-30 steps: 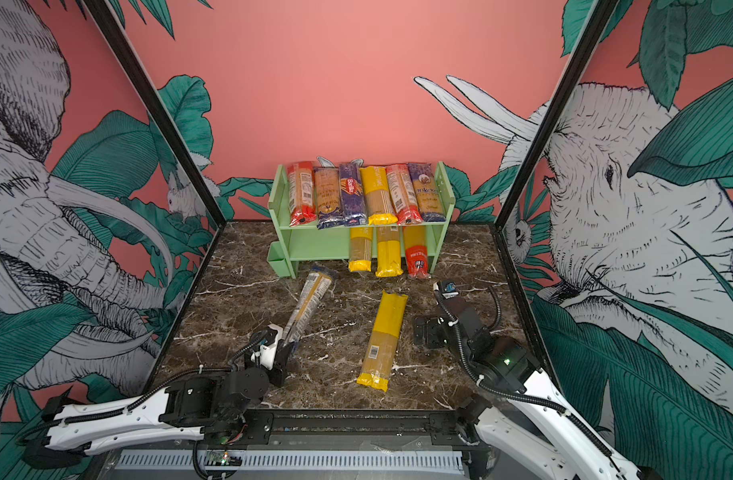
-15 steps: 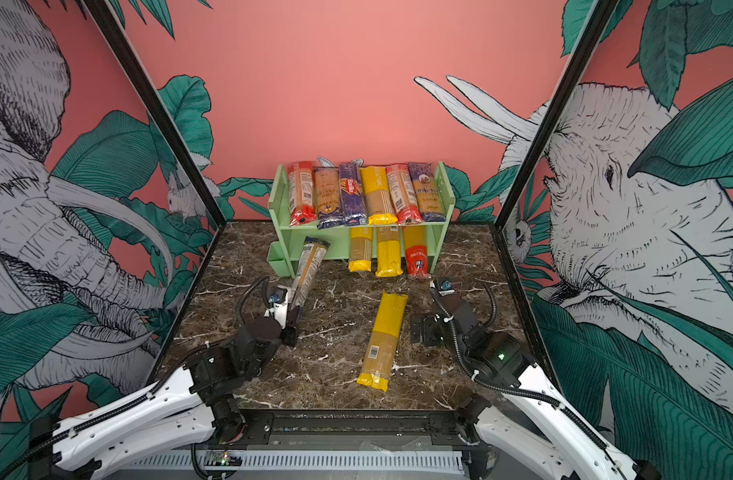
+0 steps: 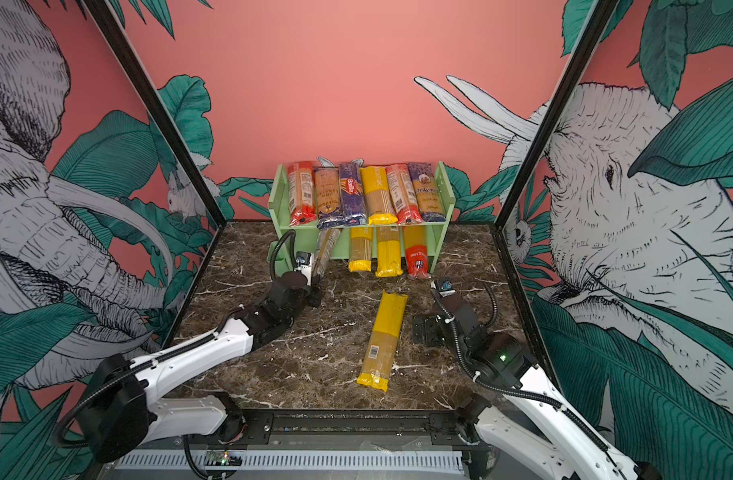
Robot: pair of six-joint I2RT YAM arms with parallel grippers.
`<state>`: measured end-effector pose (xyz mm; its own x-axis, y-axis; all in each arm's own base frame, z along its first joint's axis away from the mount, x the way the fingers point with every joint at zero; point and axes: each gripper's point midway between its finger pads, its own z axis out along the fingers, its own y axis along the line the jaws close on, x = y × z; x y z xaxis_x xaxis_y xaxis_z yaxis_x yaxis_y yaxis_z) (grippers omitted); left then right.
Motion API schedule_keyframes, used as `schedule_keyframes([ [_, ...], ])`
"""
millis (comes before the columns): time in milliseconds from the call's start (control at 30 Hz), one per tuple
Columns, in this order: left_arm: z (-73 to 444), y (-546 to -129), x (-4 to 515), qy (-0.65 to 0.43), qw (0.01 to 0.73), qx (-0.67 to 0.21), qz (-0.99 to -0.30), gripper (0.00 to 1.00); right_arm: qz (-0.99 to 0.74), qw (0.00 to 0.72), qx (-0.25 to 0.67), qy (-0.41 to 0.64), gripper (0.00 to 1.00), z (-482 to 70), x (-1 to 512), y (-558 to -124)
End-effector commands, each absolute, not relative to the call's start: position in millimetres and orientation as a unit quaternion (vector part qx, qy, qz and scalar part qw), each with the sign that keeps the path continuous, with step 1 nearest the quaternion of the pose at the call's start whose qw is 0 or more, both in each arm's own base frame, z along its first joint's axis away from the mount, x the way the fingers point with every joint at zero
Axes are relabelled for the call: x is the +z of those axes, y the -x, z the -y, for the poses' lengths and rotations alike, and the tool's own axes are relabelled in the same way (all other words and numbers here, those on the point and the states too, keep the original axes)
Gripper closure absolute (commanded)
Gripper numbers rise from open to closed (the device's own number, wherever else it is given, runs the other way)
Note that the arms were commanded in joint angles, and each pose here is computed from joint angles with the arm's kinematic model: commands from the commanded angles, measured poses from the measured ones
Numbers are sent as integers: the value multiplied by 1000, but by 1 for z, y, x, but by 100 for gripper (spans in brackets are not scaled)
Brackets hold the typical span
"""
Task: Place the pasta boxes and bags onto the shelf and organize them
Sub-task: 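Carry the white-blue pack with the left gripper to the lower shelf front, then set the white-blue pack upright beside the Pastatime pack and open the left gripper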
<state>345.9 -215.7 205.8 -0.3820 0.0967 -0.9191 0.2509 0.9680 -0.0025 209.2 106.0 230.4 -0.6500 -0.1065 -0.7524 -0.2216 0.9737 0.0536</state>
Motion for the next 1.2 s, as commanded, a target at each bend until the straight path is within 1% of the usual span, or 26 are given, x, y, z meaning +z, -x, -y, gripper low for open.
schedule_keyframes([
  [0, 229, -378, 293, -39, 652, -137, -745, 100, -901, 420, 50, 97, 1, -102, 237, -213],
  [133, 242, -397, 281, -28, 646, -145, -749, 100, -900, 422, 39, 99, 1, -101, 236, -216],
  [300, 251, -411, 269, -6, 640, -152, -753, 100, -899, 423, 38, 102, 1, -102, 234, -218],
  [1000, 283, -428, 249, 0, 609, -204, -767, 100, -898, 426, 27, 109, 0, -98, 231, -218],
  [1033, 284, -428, 247, 0, 606, -206, -768, 98, -898, 426, 27, 110, 1, -97, 231, -217],
  [1067, 286, -428, 247, -3, 605, -210, -768, 94, -897, 427, 26, 109, 0, -96, 231, -216],
  [1133, 288, -427, 247, -7, 602, -218, -768, 82, -897, 427, 27, 109, 1, -95, 231, -215],
  [1167, 290, -426, 247, -10, 602, -221, -768, 78, -897, 428, 27, 108, 1, -95, 231, -215],
])
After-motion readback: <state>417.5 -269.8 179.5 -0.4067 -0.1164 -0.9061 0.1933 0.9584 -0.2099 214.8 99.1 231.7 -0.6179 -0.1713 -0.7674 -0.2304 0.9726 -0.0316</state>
